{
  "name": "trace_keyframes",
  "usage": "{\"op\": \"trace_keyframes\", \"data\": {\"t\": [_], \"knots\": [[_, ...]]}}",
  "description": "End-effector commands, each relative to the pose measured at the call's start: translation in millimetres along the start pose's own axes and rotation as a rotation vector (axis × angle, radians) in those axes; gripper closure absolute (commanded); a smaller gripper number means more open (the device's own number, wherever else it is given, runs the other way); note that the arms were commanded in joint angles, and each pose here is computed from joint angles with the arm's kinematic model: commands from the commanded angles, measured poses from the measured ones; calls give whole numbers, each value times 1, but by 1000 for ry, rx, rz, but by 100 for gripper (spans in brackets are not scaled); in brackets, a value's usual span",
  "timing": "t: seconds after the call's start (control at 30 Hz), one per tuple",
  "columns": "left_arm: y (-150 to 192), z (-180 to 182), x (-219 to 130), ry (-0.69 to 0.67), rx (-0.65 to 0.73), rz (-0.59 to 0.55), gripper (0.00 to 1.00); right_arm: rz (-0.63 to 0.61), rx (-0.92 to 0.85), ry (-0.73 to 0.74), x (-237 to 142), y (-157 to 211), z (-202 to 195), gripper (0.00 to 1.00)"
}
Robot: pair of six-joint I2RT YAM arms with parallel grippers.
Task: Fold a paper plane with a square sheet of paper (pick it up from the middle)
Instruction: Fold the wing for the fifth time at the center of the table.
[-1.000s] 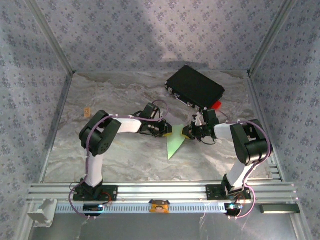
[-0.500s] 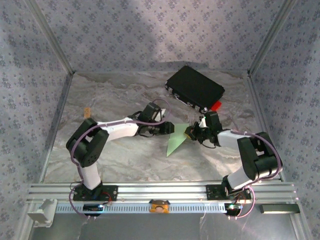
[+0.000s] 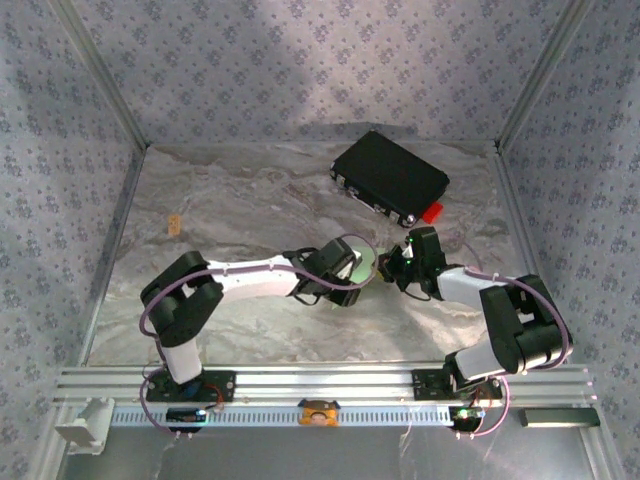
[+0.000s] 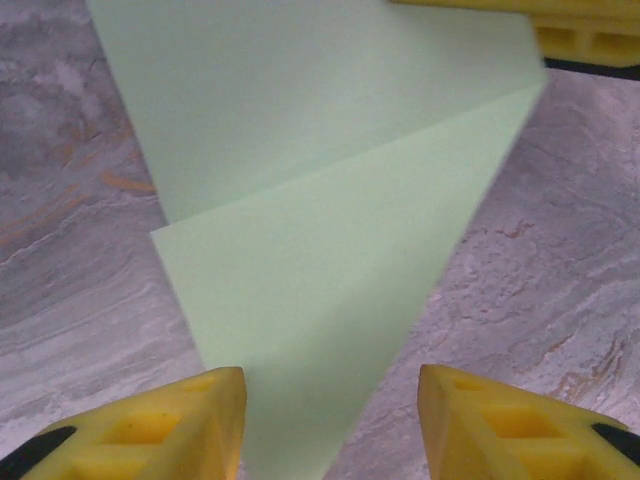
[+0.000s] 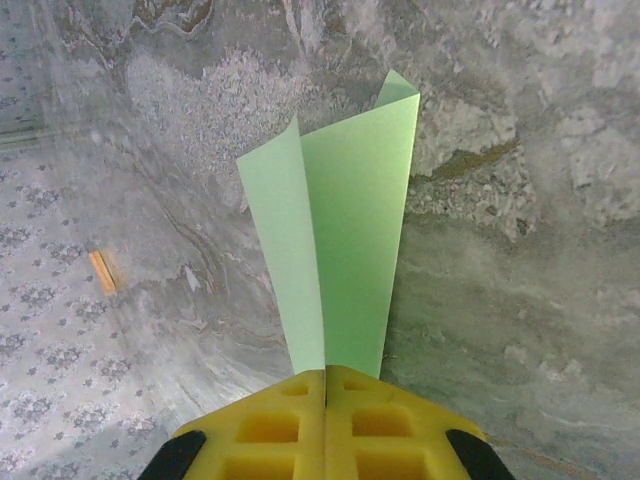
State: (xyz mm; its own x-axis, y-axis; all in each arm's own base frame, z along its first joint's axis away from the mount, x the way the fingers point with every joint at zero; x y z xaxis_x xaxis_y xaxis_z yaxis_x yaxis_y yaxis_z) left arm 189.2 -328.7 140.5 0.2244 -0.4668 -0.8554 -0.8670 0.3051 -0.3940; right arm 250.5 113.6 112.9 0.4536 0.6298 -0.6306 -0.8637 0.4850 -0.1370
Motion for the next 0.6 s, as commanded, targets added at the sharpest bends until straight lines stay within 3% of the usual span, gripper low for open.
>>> {"op": "trace_keyframes", "data": {"t": [0.0,0.57], "knots": [[-4,-9,-3,-97,100,-44,51,-12,10,-4,-1,-1,5,100],[4,-20,12,-223,195,-32,62,-9,9,-13,-1,-2,8,100]]}}
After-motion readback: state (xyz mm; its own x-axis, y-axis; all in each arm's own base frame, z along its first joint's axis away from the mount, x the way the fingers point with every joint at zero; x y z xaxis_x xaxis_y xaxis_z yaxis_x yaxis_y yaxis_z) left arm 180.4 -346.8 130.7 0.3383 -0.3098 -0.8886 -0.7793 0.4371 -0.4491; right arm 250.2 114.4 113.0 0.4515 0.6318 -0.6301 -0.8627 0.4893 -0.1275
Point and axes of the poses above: each hand's point on the last joint's axis, 136 mm out from that joint toward the fingers, its own x axis out along the fingers, its own z axis along the line the jaws close on, y = z × x, the point moved 10 cm from there along -x, back along the fingers, and after that the axes turned 11 degrees about -x, right-handed, at the moved point
